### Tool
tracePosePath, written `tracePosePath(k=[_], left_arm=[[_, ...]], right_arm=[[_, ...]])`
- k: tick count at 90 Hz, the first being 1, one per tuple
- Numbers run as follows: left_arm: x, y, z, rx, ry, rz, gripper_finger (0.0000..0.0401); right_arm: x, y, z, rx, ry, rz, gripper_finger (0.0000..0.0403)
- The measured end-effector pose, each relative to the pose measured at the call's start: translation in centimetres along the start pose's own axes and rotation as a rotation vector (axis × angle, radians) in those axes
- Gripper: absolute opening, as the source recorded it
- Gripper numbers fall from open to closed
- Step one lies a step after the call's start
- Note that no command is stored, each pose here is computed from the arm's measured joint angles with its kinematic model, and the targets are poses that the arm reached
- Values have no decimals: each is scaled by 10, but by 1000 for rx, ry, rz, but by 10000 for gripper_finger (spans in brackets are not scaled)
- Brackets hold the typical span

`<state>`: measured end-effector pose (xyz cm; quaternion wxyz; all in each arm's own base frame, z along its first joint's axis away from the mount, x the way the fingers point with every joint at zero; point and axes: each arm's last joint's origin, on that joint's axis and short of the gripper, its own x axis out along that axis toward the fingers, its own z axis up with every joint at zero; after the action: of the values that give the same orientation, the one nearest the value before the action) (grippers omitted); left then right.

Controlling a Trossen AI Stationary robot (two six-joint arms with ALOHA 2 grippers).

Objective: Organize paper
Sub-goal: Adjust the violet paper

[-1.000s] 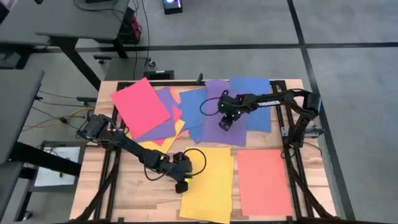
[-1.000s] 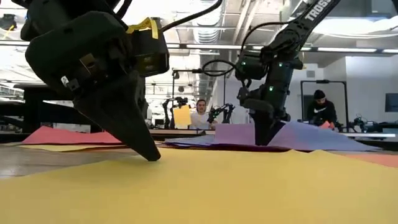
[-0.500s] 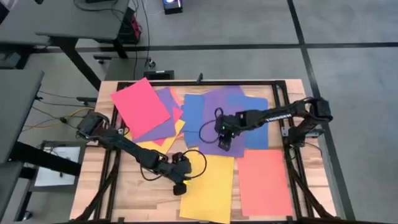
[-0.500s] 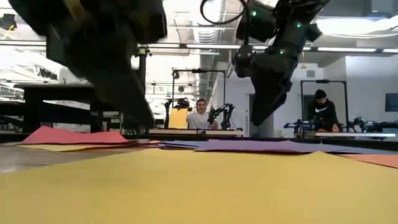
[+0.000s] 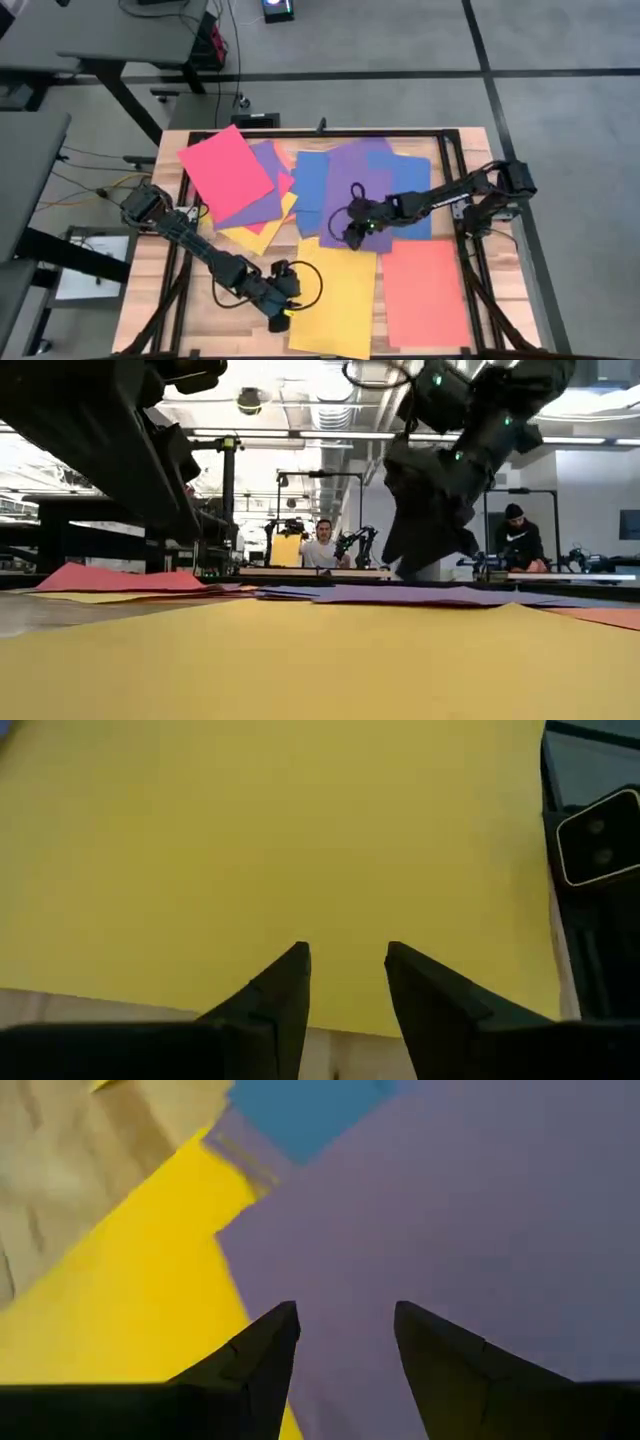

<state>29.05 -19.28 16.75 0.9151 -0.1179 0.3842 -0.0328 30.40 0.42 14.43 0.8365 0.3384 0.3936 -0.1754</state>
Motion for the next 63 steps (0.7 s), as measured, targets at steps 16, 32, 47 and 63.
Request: tracePosePath(k=[16,32,47,63], left_arm=[[0,-1,-1,4,0,-3,118],[0,0,0,18,-1,-1,118],[0,1,1,15,-4,2,118],[0,1,1,14,-4,2,118]], right_arm=[[0,1,-6,11,62,32,166],[1,-11,-5,33,98,-29,166],[1,-24,11,60,38,-54,166],[-1,-55,36,129,-22,-117,166]])
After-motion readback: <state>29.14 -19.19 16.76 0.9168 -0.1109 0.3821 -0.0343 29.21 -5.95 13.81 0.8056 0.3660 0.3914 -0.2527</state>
